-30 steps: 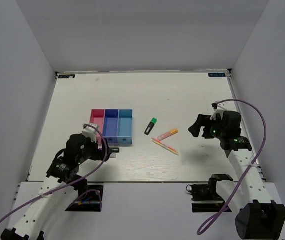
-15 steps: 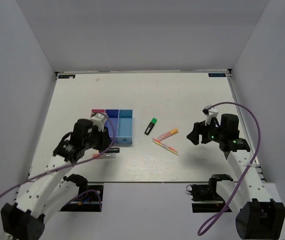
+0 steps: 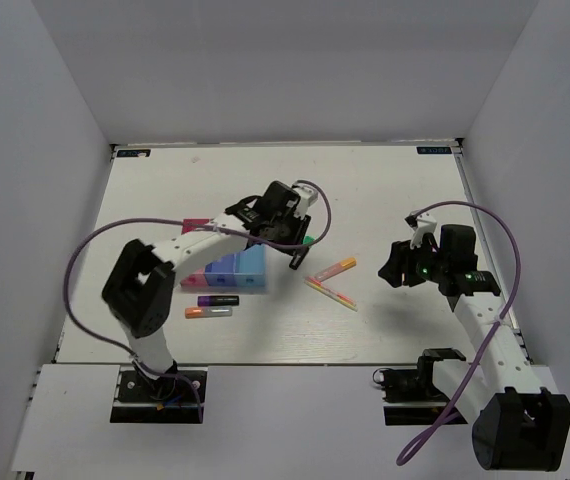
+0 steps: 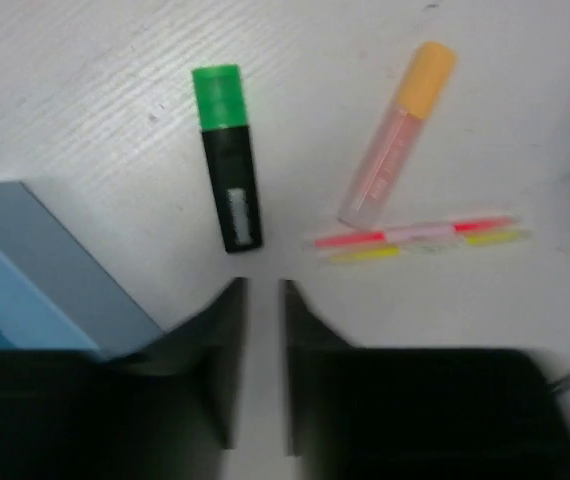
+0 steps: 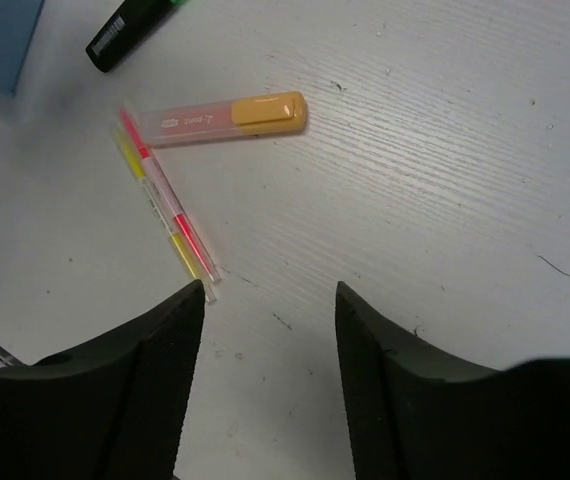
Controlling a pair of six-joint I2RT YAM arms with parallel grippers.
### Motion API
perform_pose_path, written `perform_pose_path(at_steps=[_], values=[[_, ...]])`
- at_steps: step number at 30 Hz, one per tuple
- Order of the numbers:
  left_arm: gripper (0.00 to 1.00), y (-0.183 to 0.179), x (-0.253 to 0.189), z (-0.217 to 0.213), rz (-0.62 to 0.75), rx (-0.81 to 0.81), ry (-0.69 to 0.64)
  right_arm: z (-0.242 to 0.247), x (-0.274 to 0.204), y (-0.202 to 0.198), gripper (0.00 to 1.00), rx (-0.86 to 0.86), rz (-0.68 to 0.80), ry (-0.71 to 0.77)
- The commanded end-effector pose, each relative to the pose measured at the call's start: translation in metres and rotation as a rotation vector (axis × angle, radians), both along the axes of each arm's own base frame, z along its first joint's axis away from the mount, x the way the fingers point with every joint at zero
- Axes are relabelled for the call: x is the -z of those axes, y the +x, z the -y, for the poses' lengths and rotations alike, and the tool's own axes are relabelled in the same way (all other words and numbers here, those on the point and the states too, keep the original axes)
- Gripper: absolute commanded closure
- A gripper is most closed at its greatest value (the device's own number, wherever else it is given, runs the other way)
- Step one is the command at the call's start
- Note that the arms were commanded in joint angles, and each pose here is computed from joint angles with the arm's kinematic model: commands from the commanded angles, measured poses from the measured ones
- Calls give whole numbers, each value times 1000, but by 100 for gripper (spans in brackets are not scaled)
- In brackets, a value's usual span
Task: Sort the stationery into containers
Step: Pick up the pen from the center of the board.
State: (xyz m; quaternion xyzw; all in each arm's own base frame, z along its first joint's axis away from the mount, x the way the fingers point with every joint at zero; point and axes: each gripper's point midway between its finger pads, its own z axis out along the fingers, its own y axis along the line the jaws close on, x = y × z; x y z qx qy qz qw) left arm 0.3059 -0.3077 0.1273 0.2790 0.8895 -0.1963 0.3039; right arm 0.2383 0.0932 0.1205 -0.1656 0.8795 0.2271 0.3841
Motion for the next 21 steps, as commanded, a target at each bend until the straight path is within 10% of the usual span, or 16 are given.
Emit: perform_pose_path(at_steps=[1,5,21], values=[[47,25,8,7,27,-56,48,2,-17,6,41,14,34,-7],[34,36,38,19,-12,-51,100,3,-16,7,37,28,26,-8],[35,42,99,24,-5,-59,266,0,-18,7,36,30,9,4]])
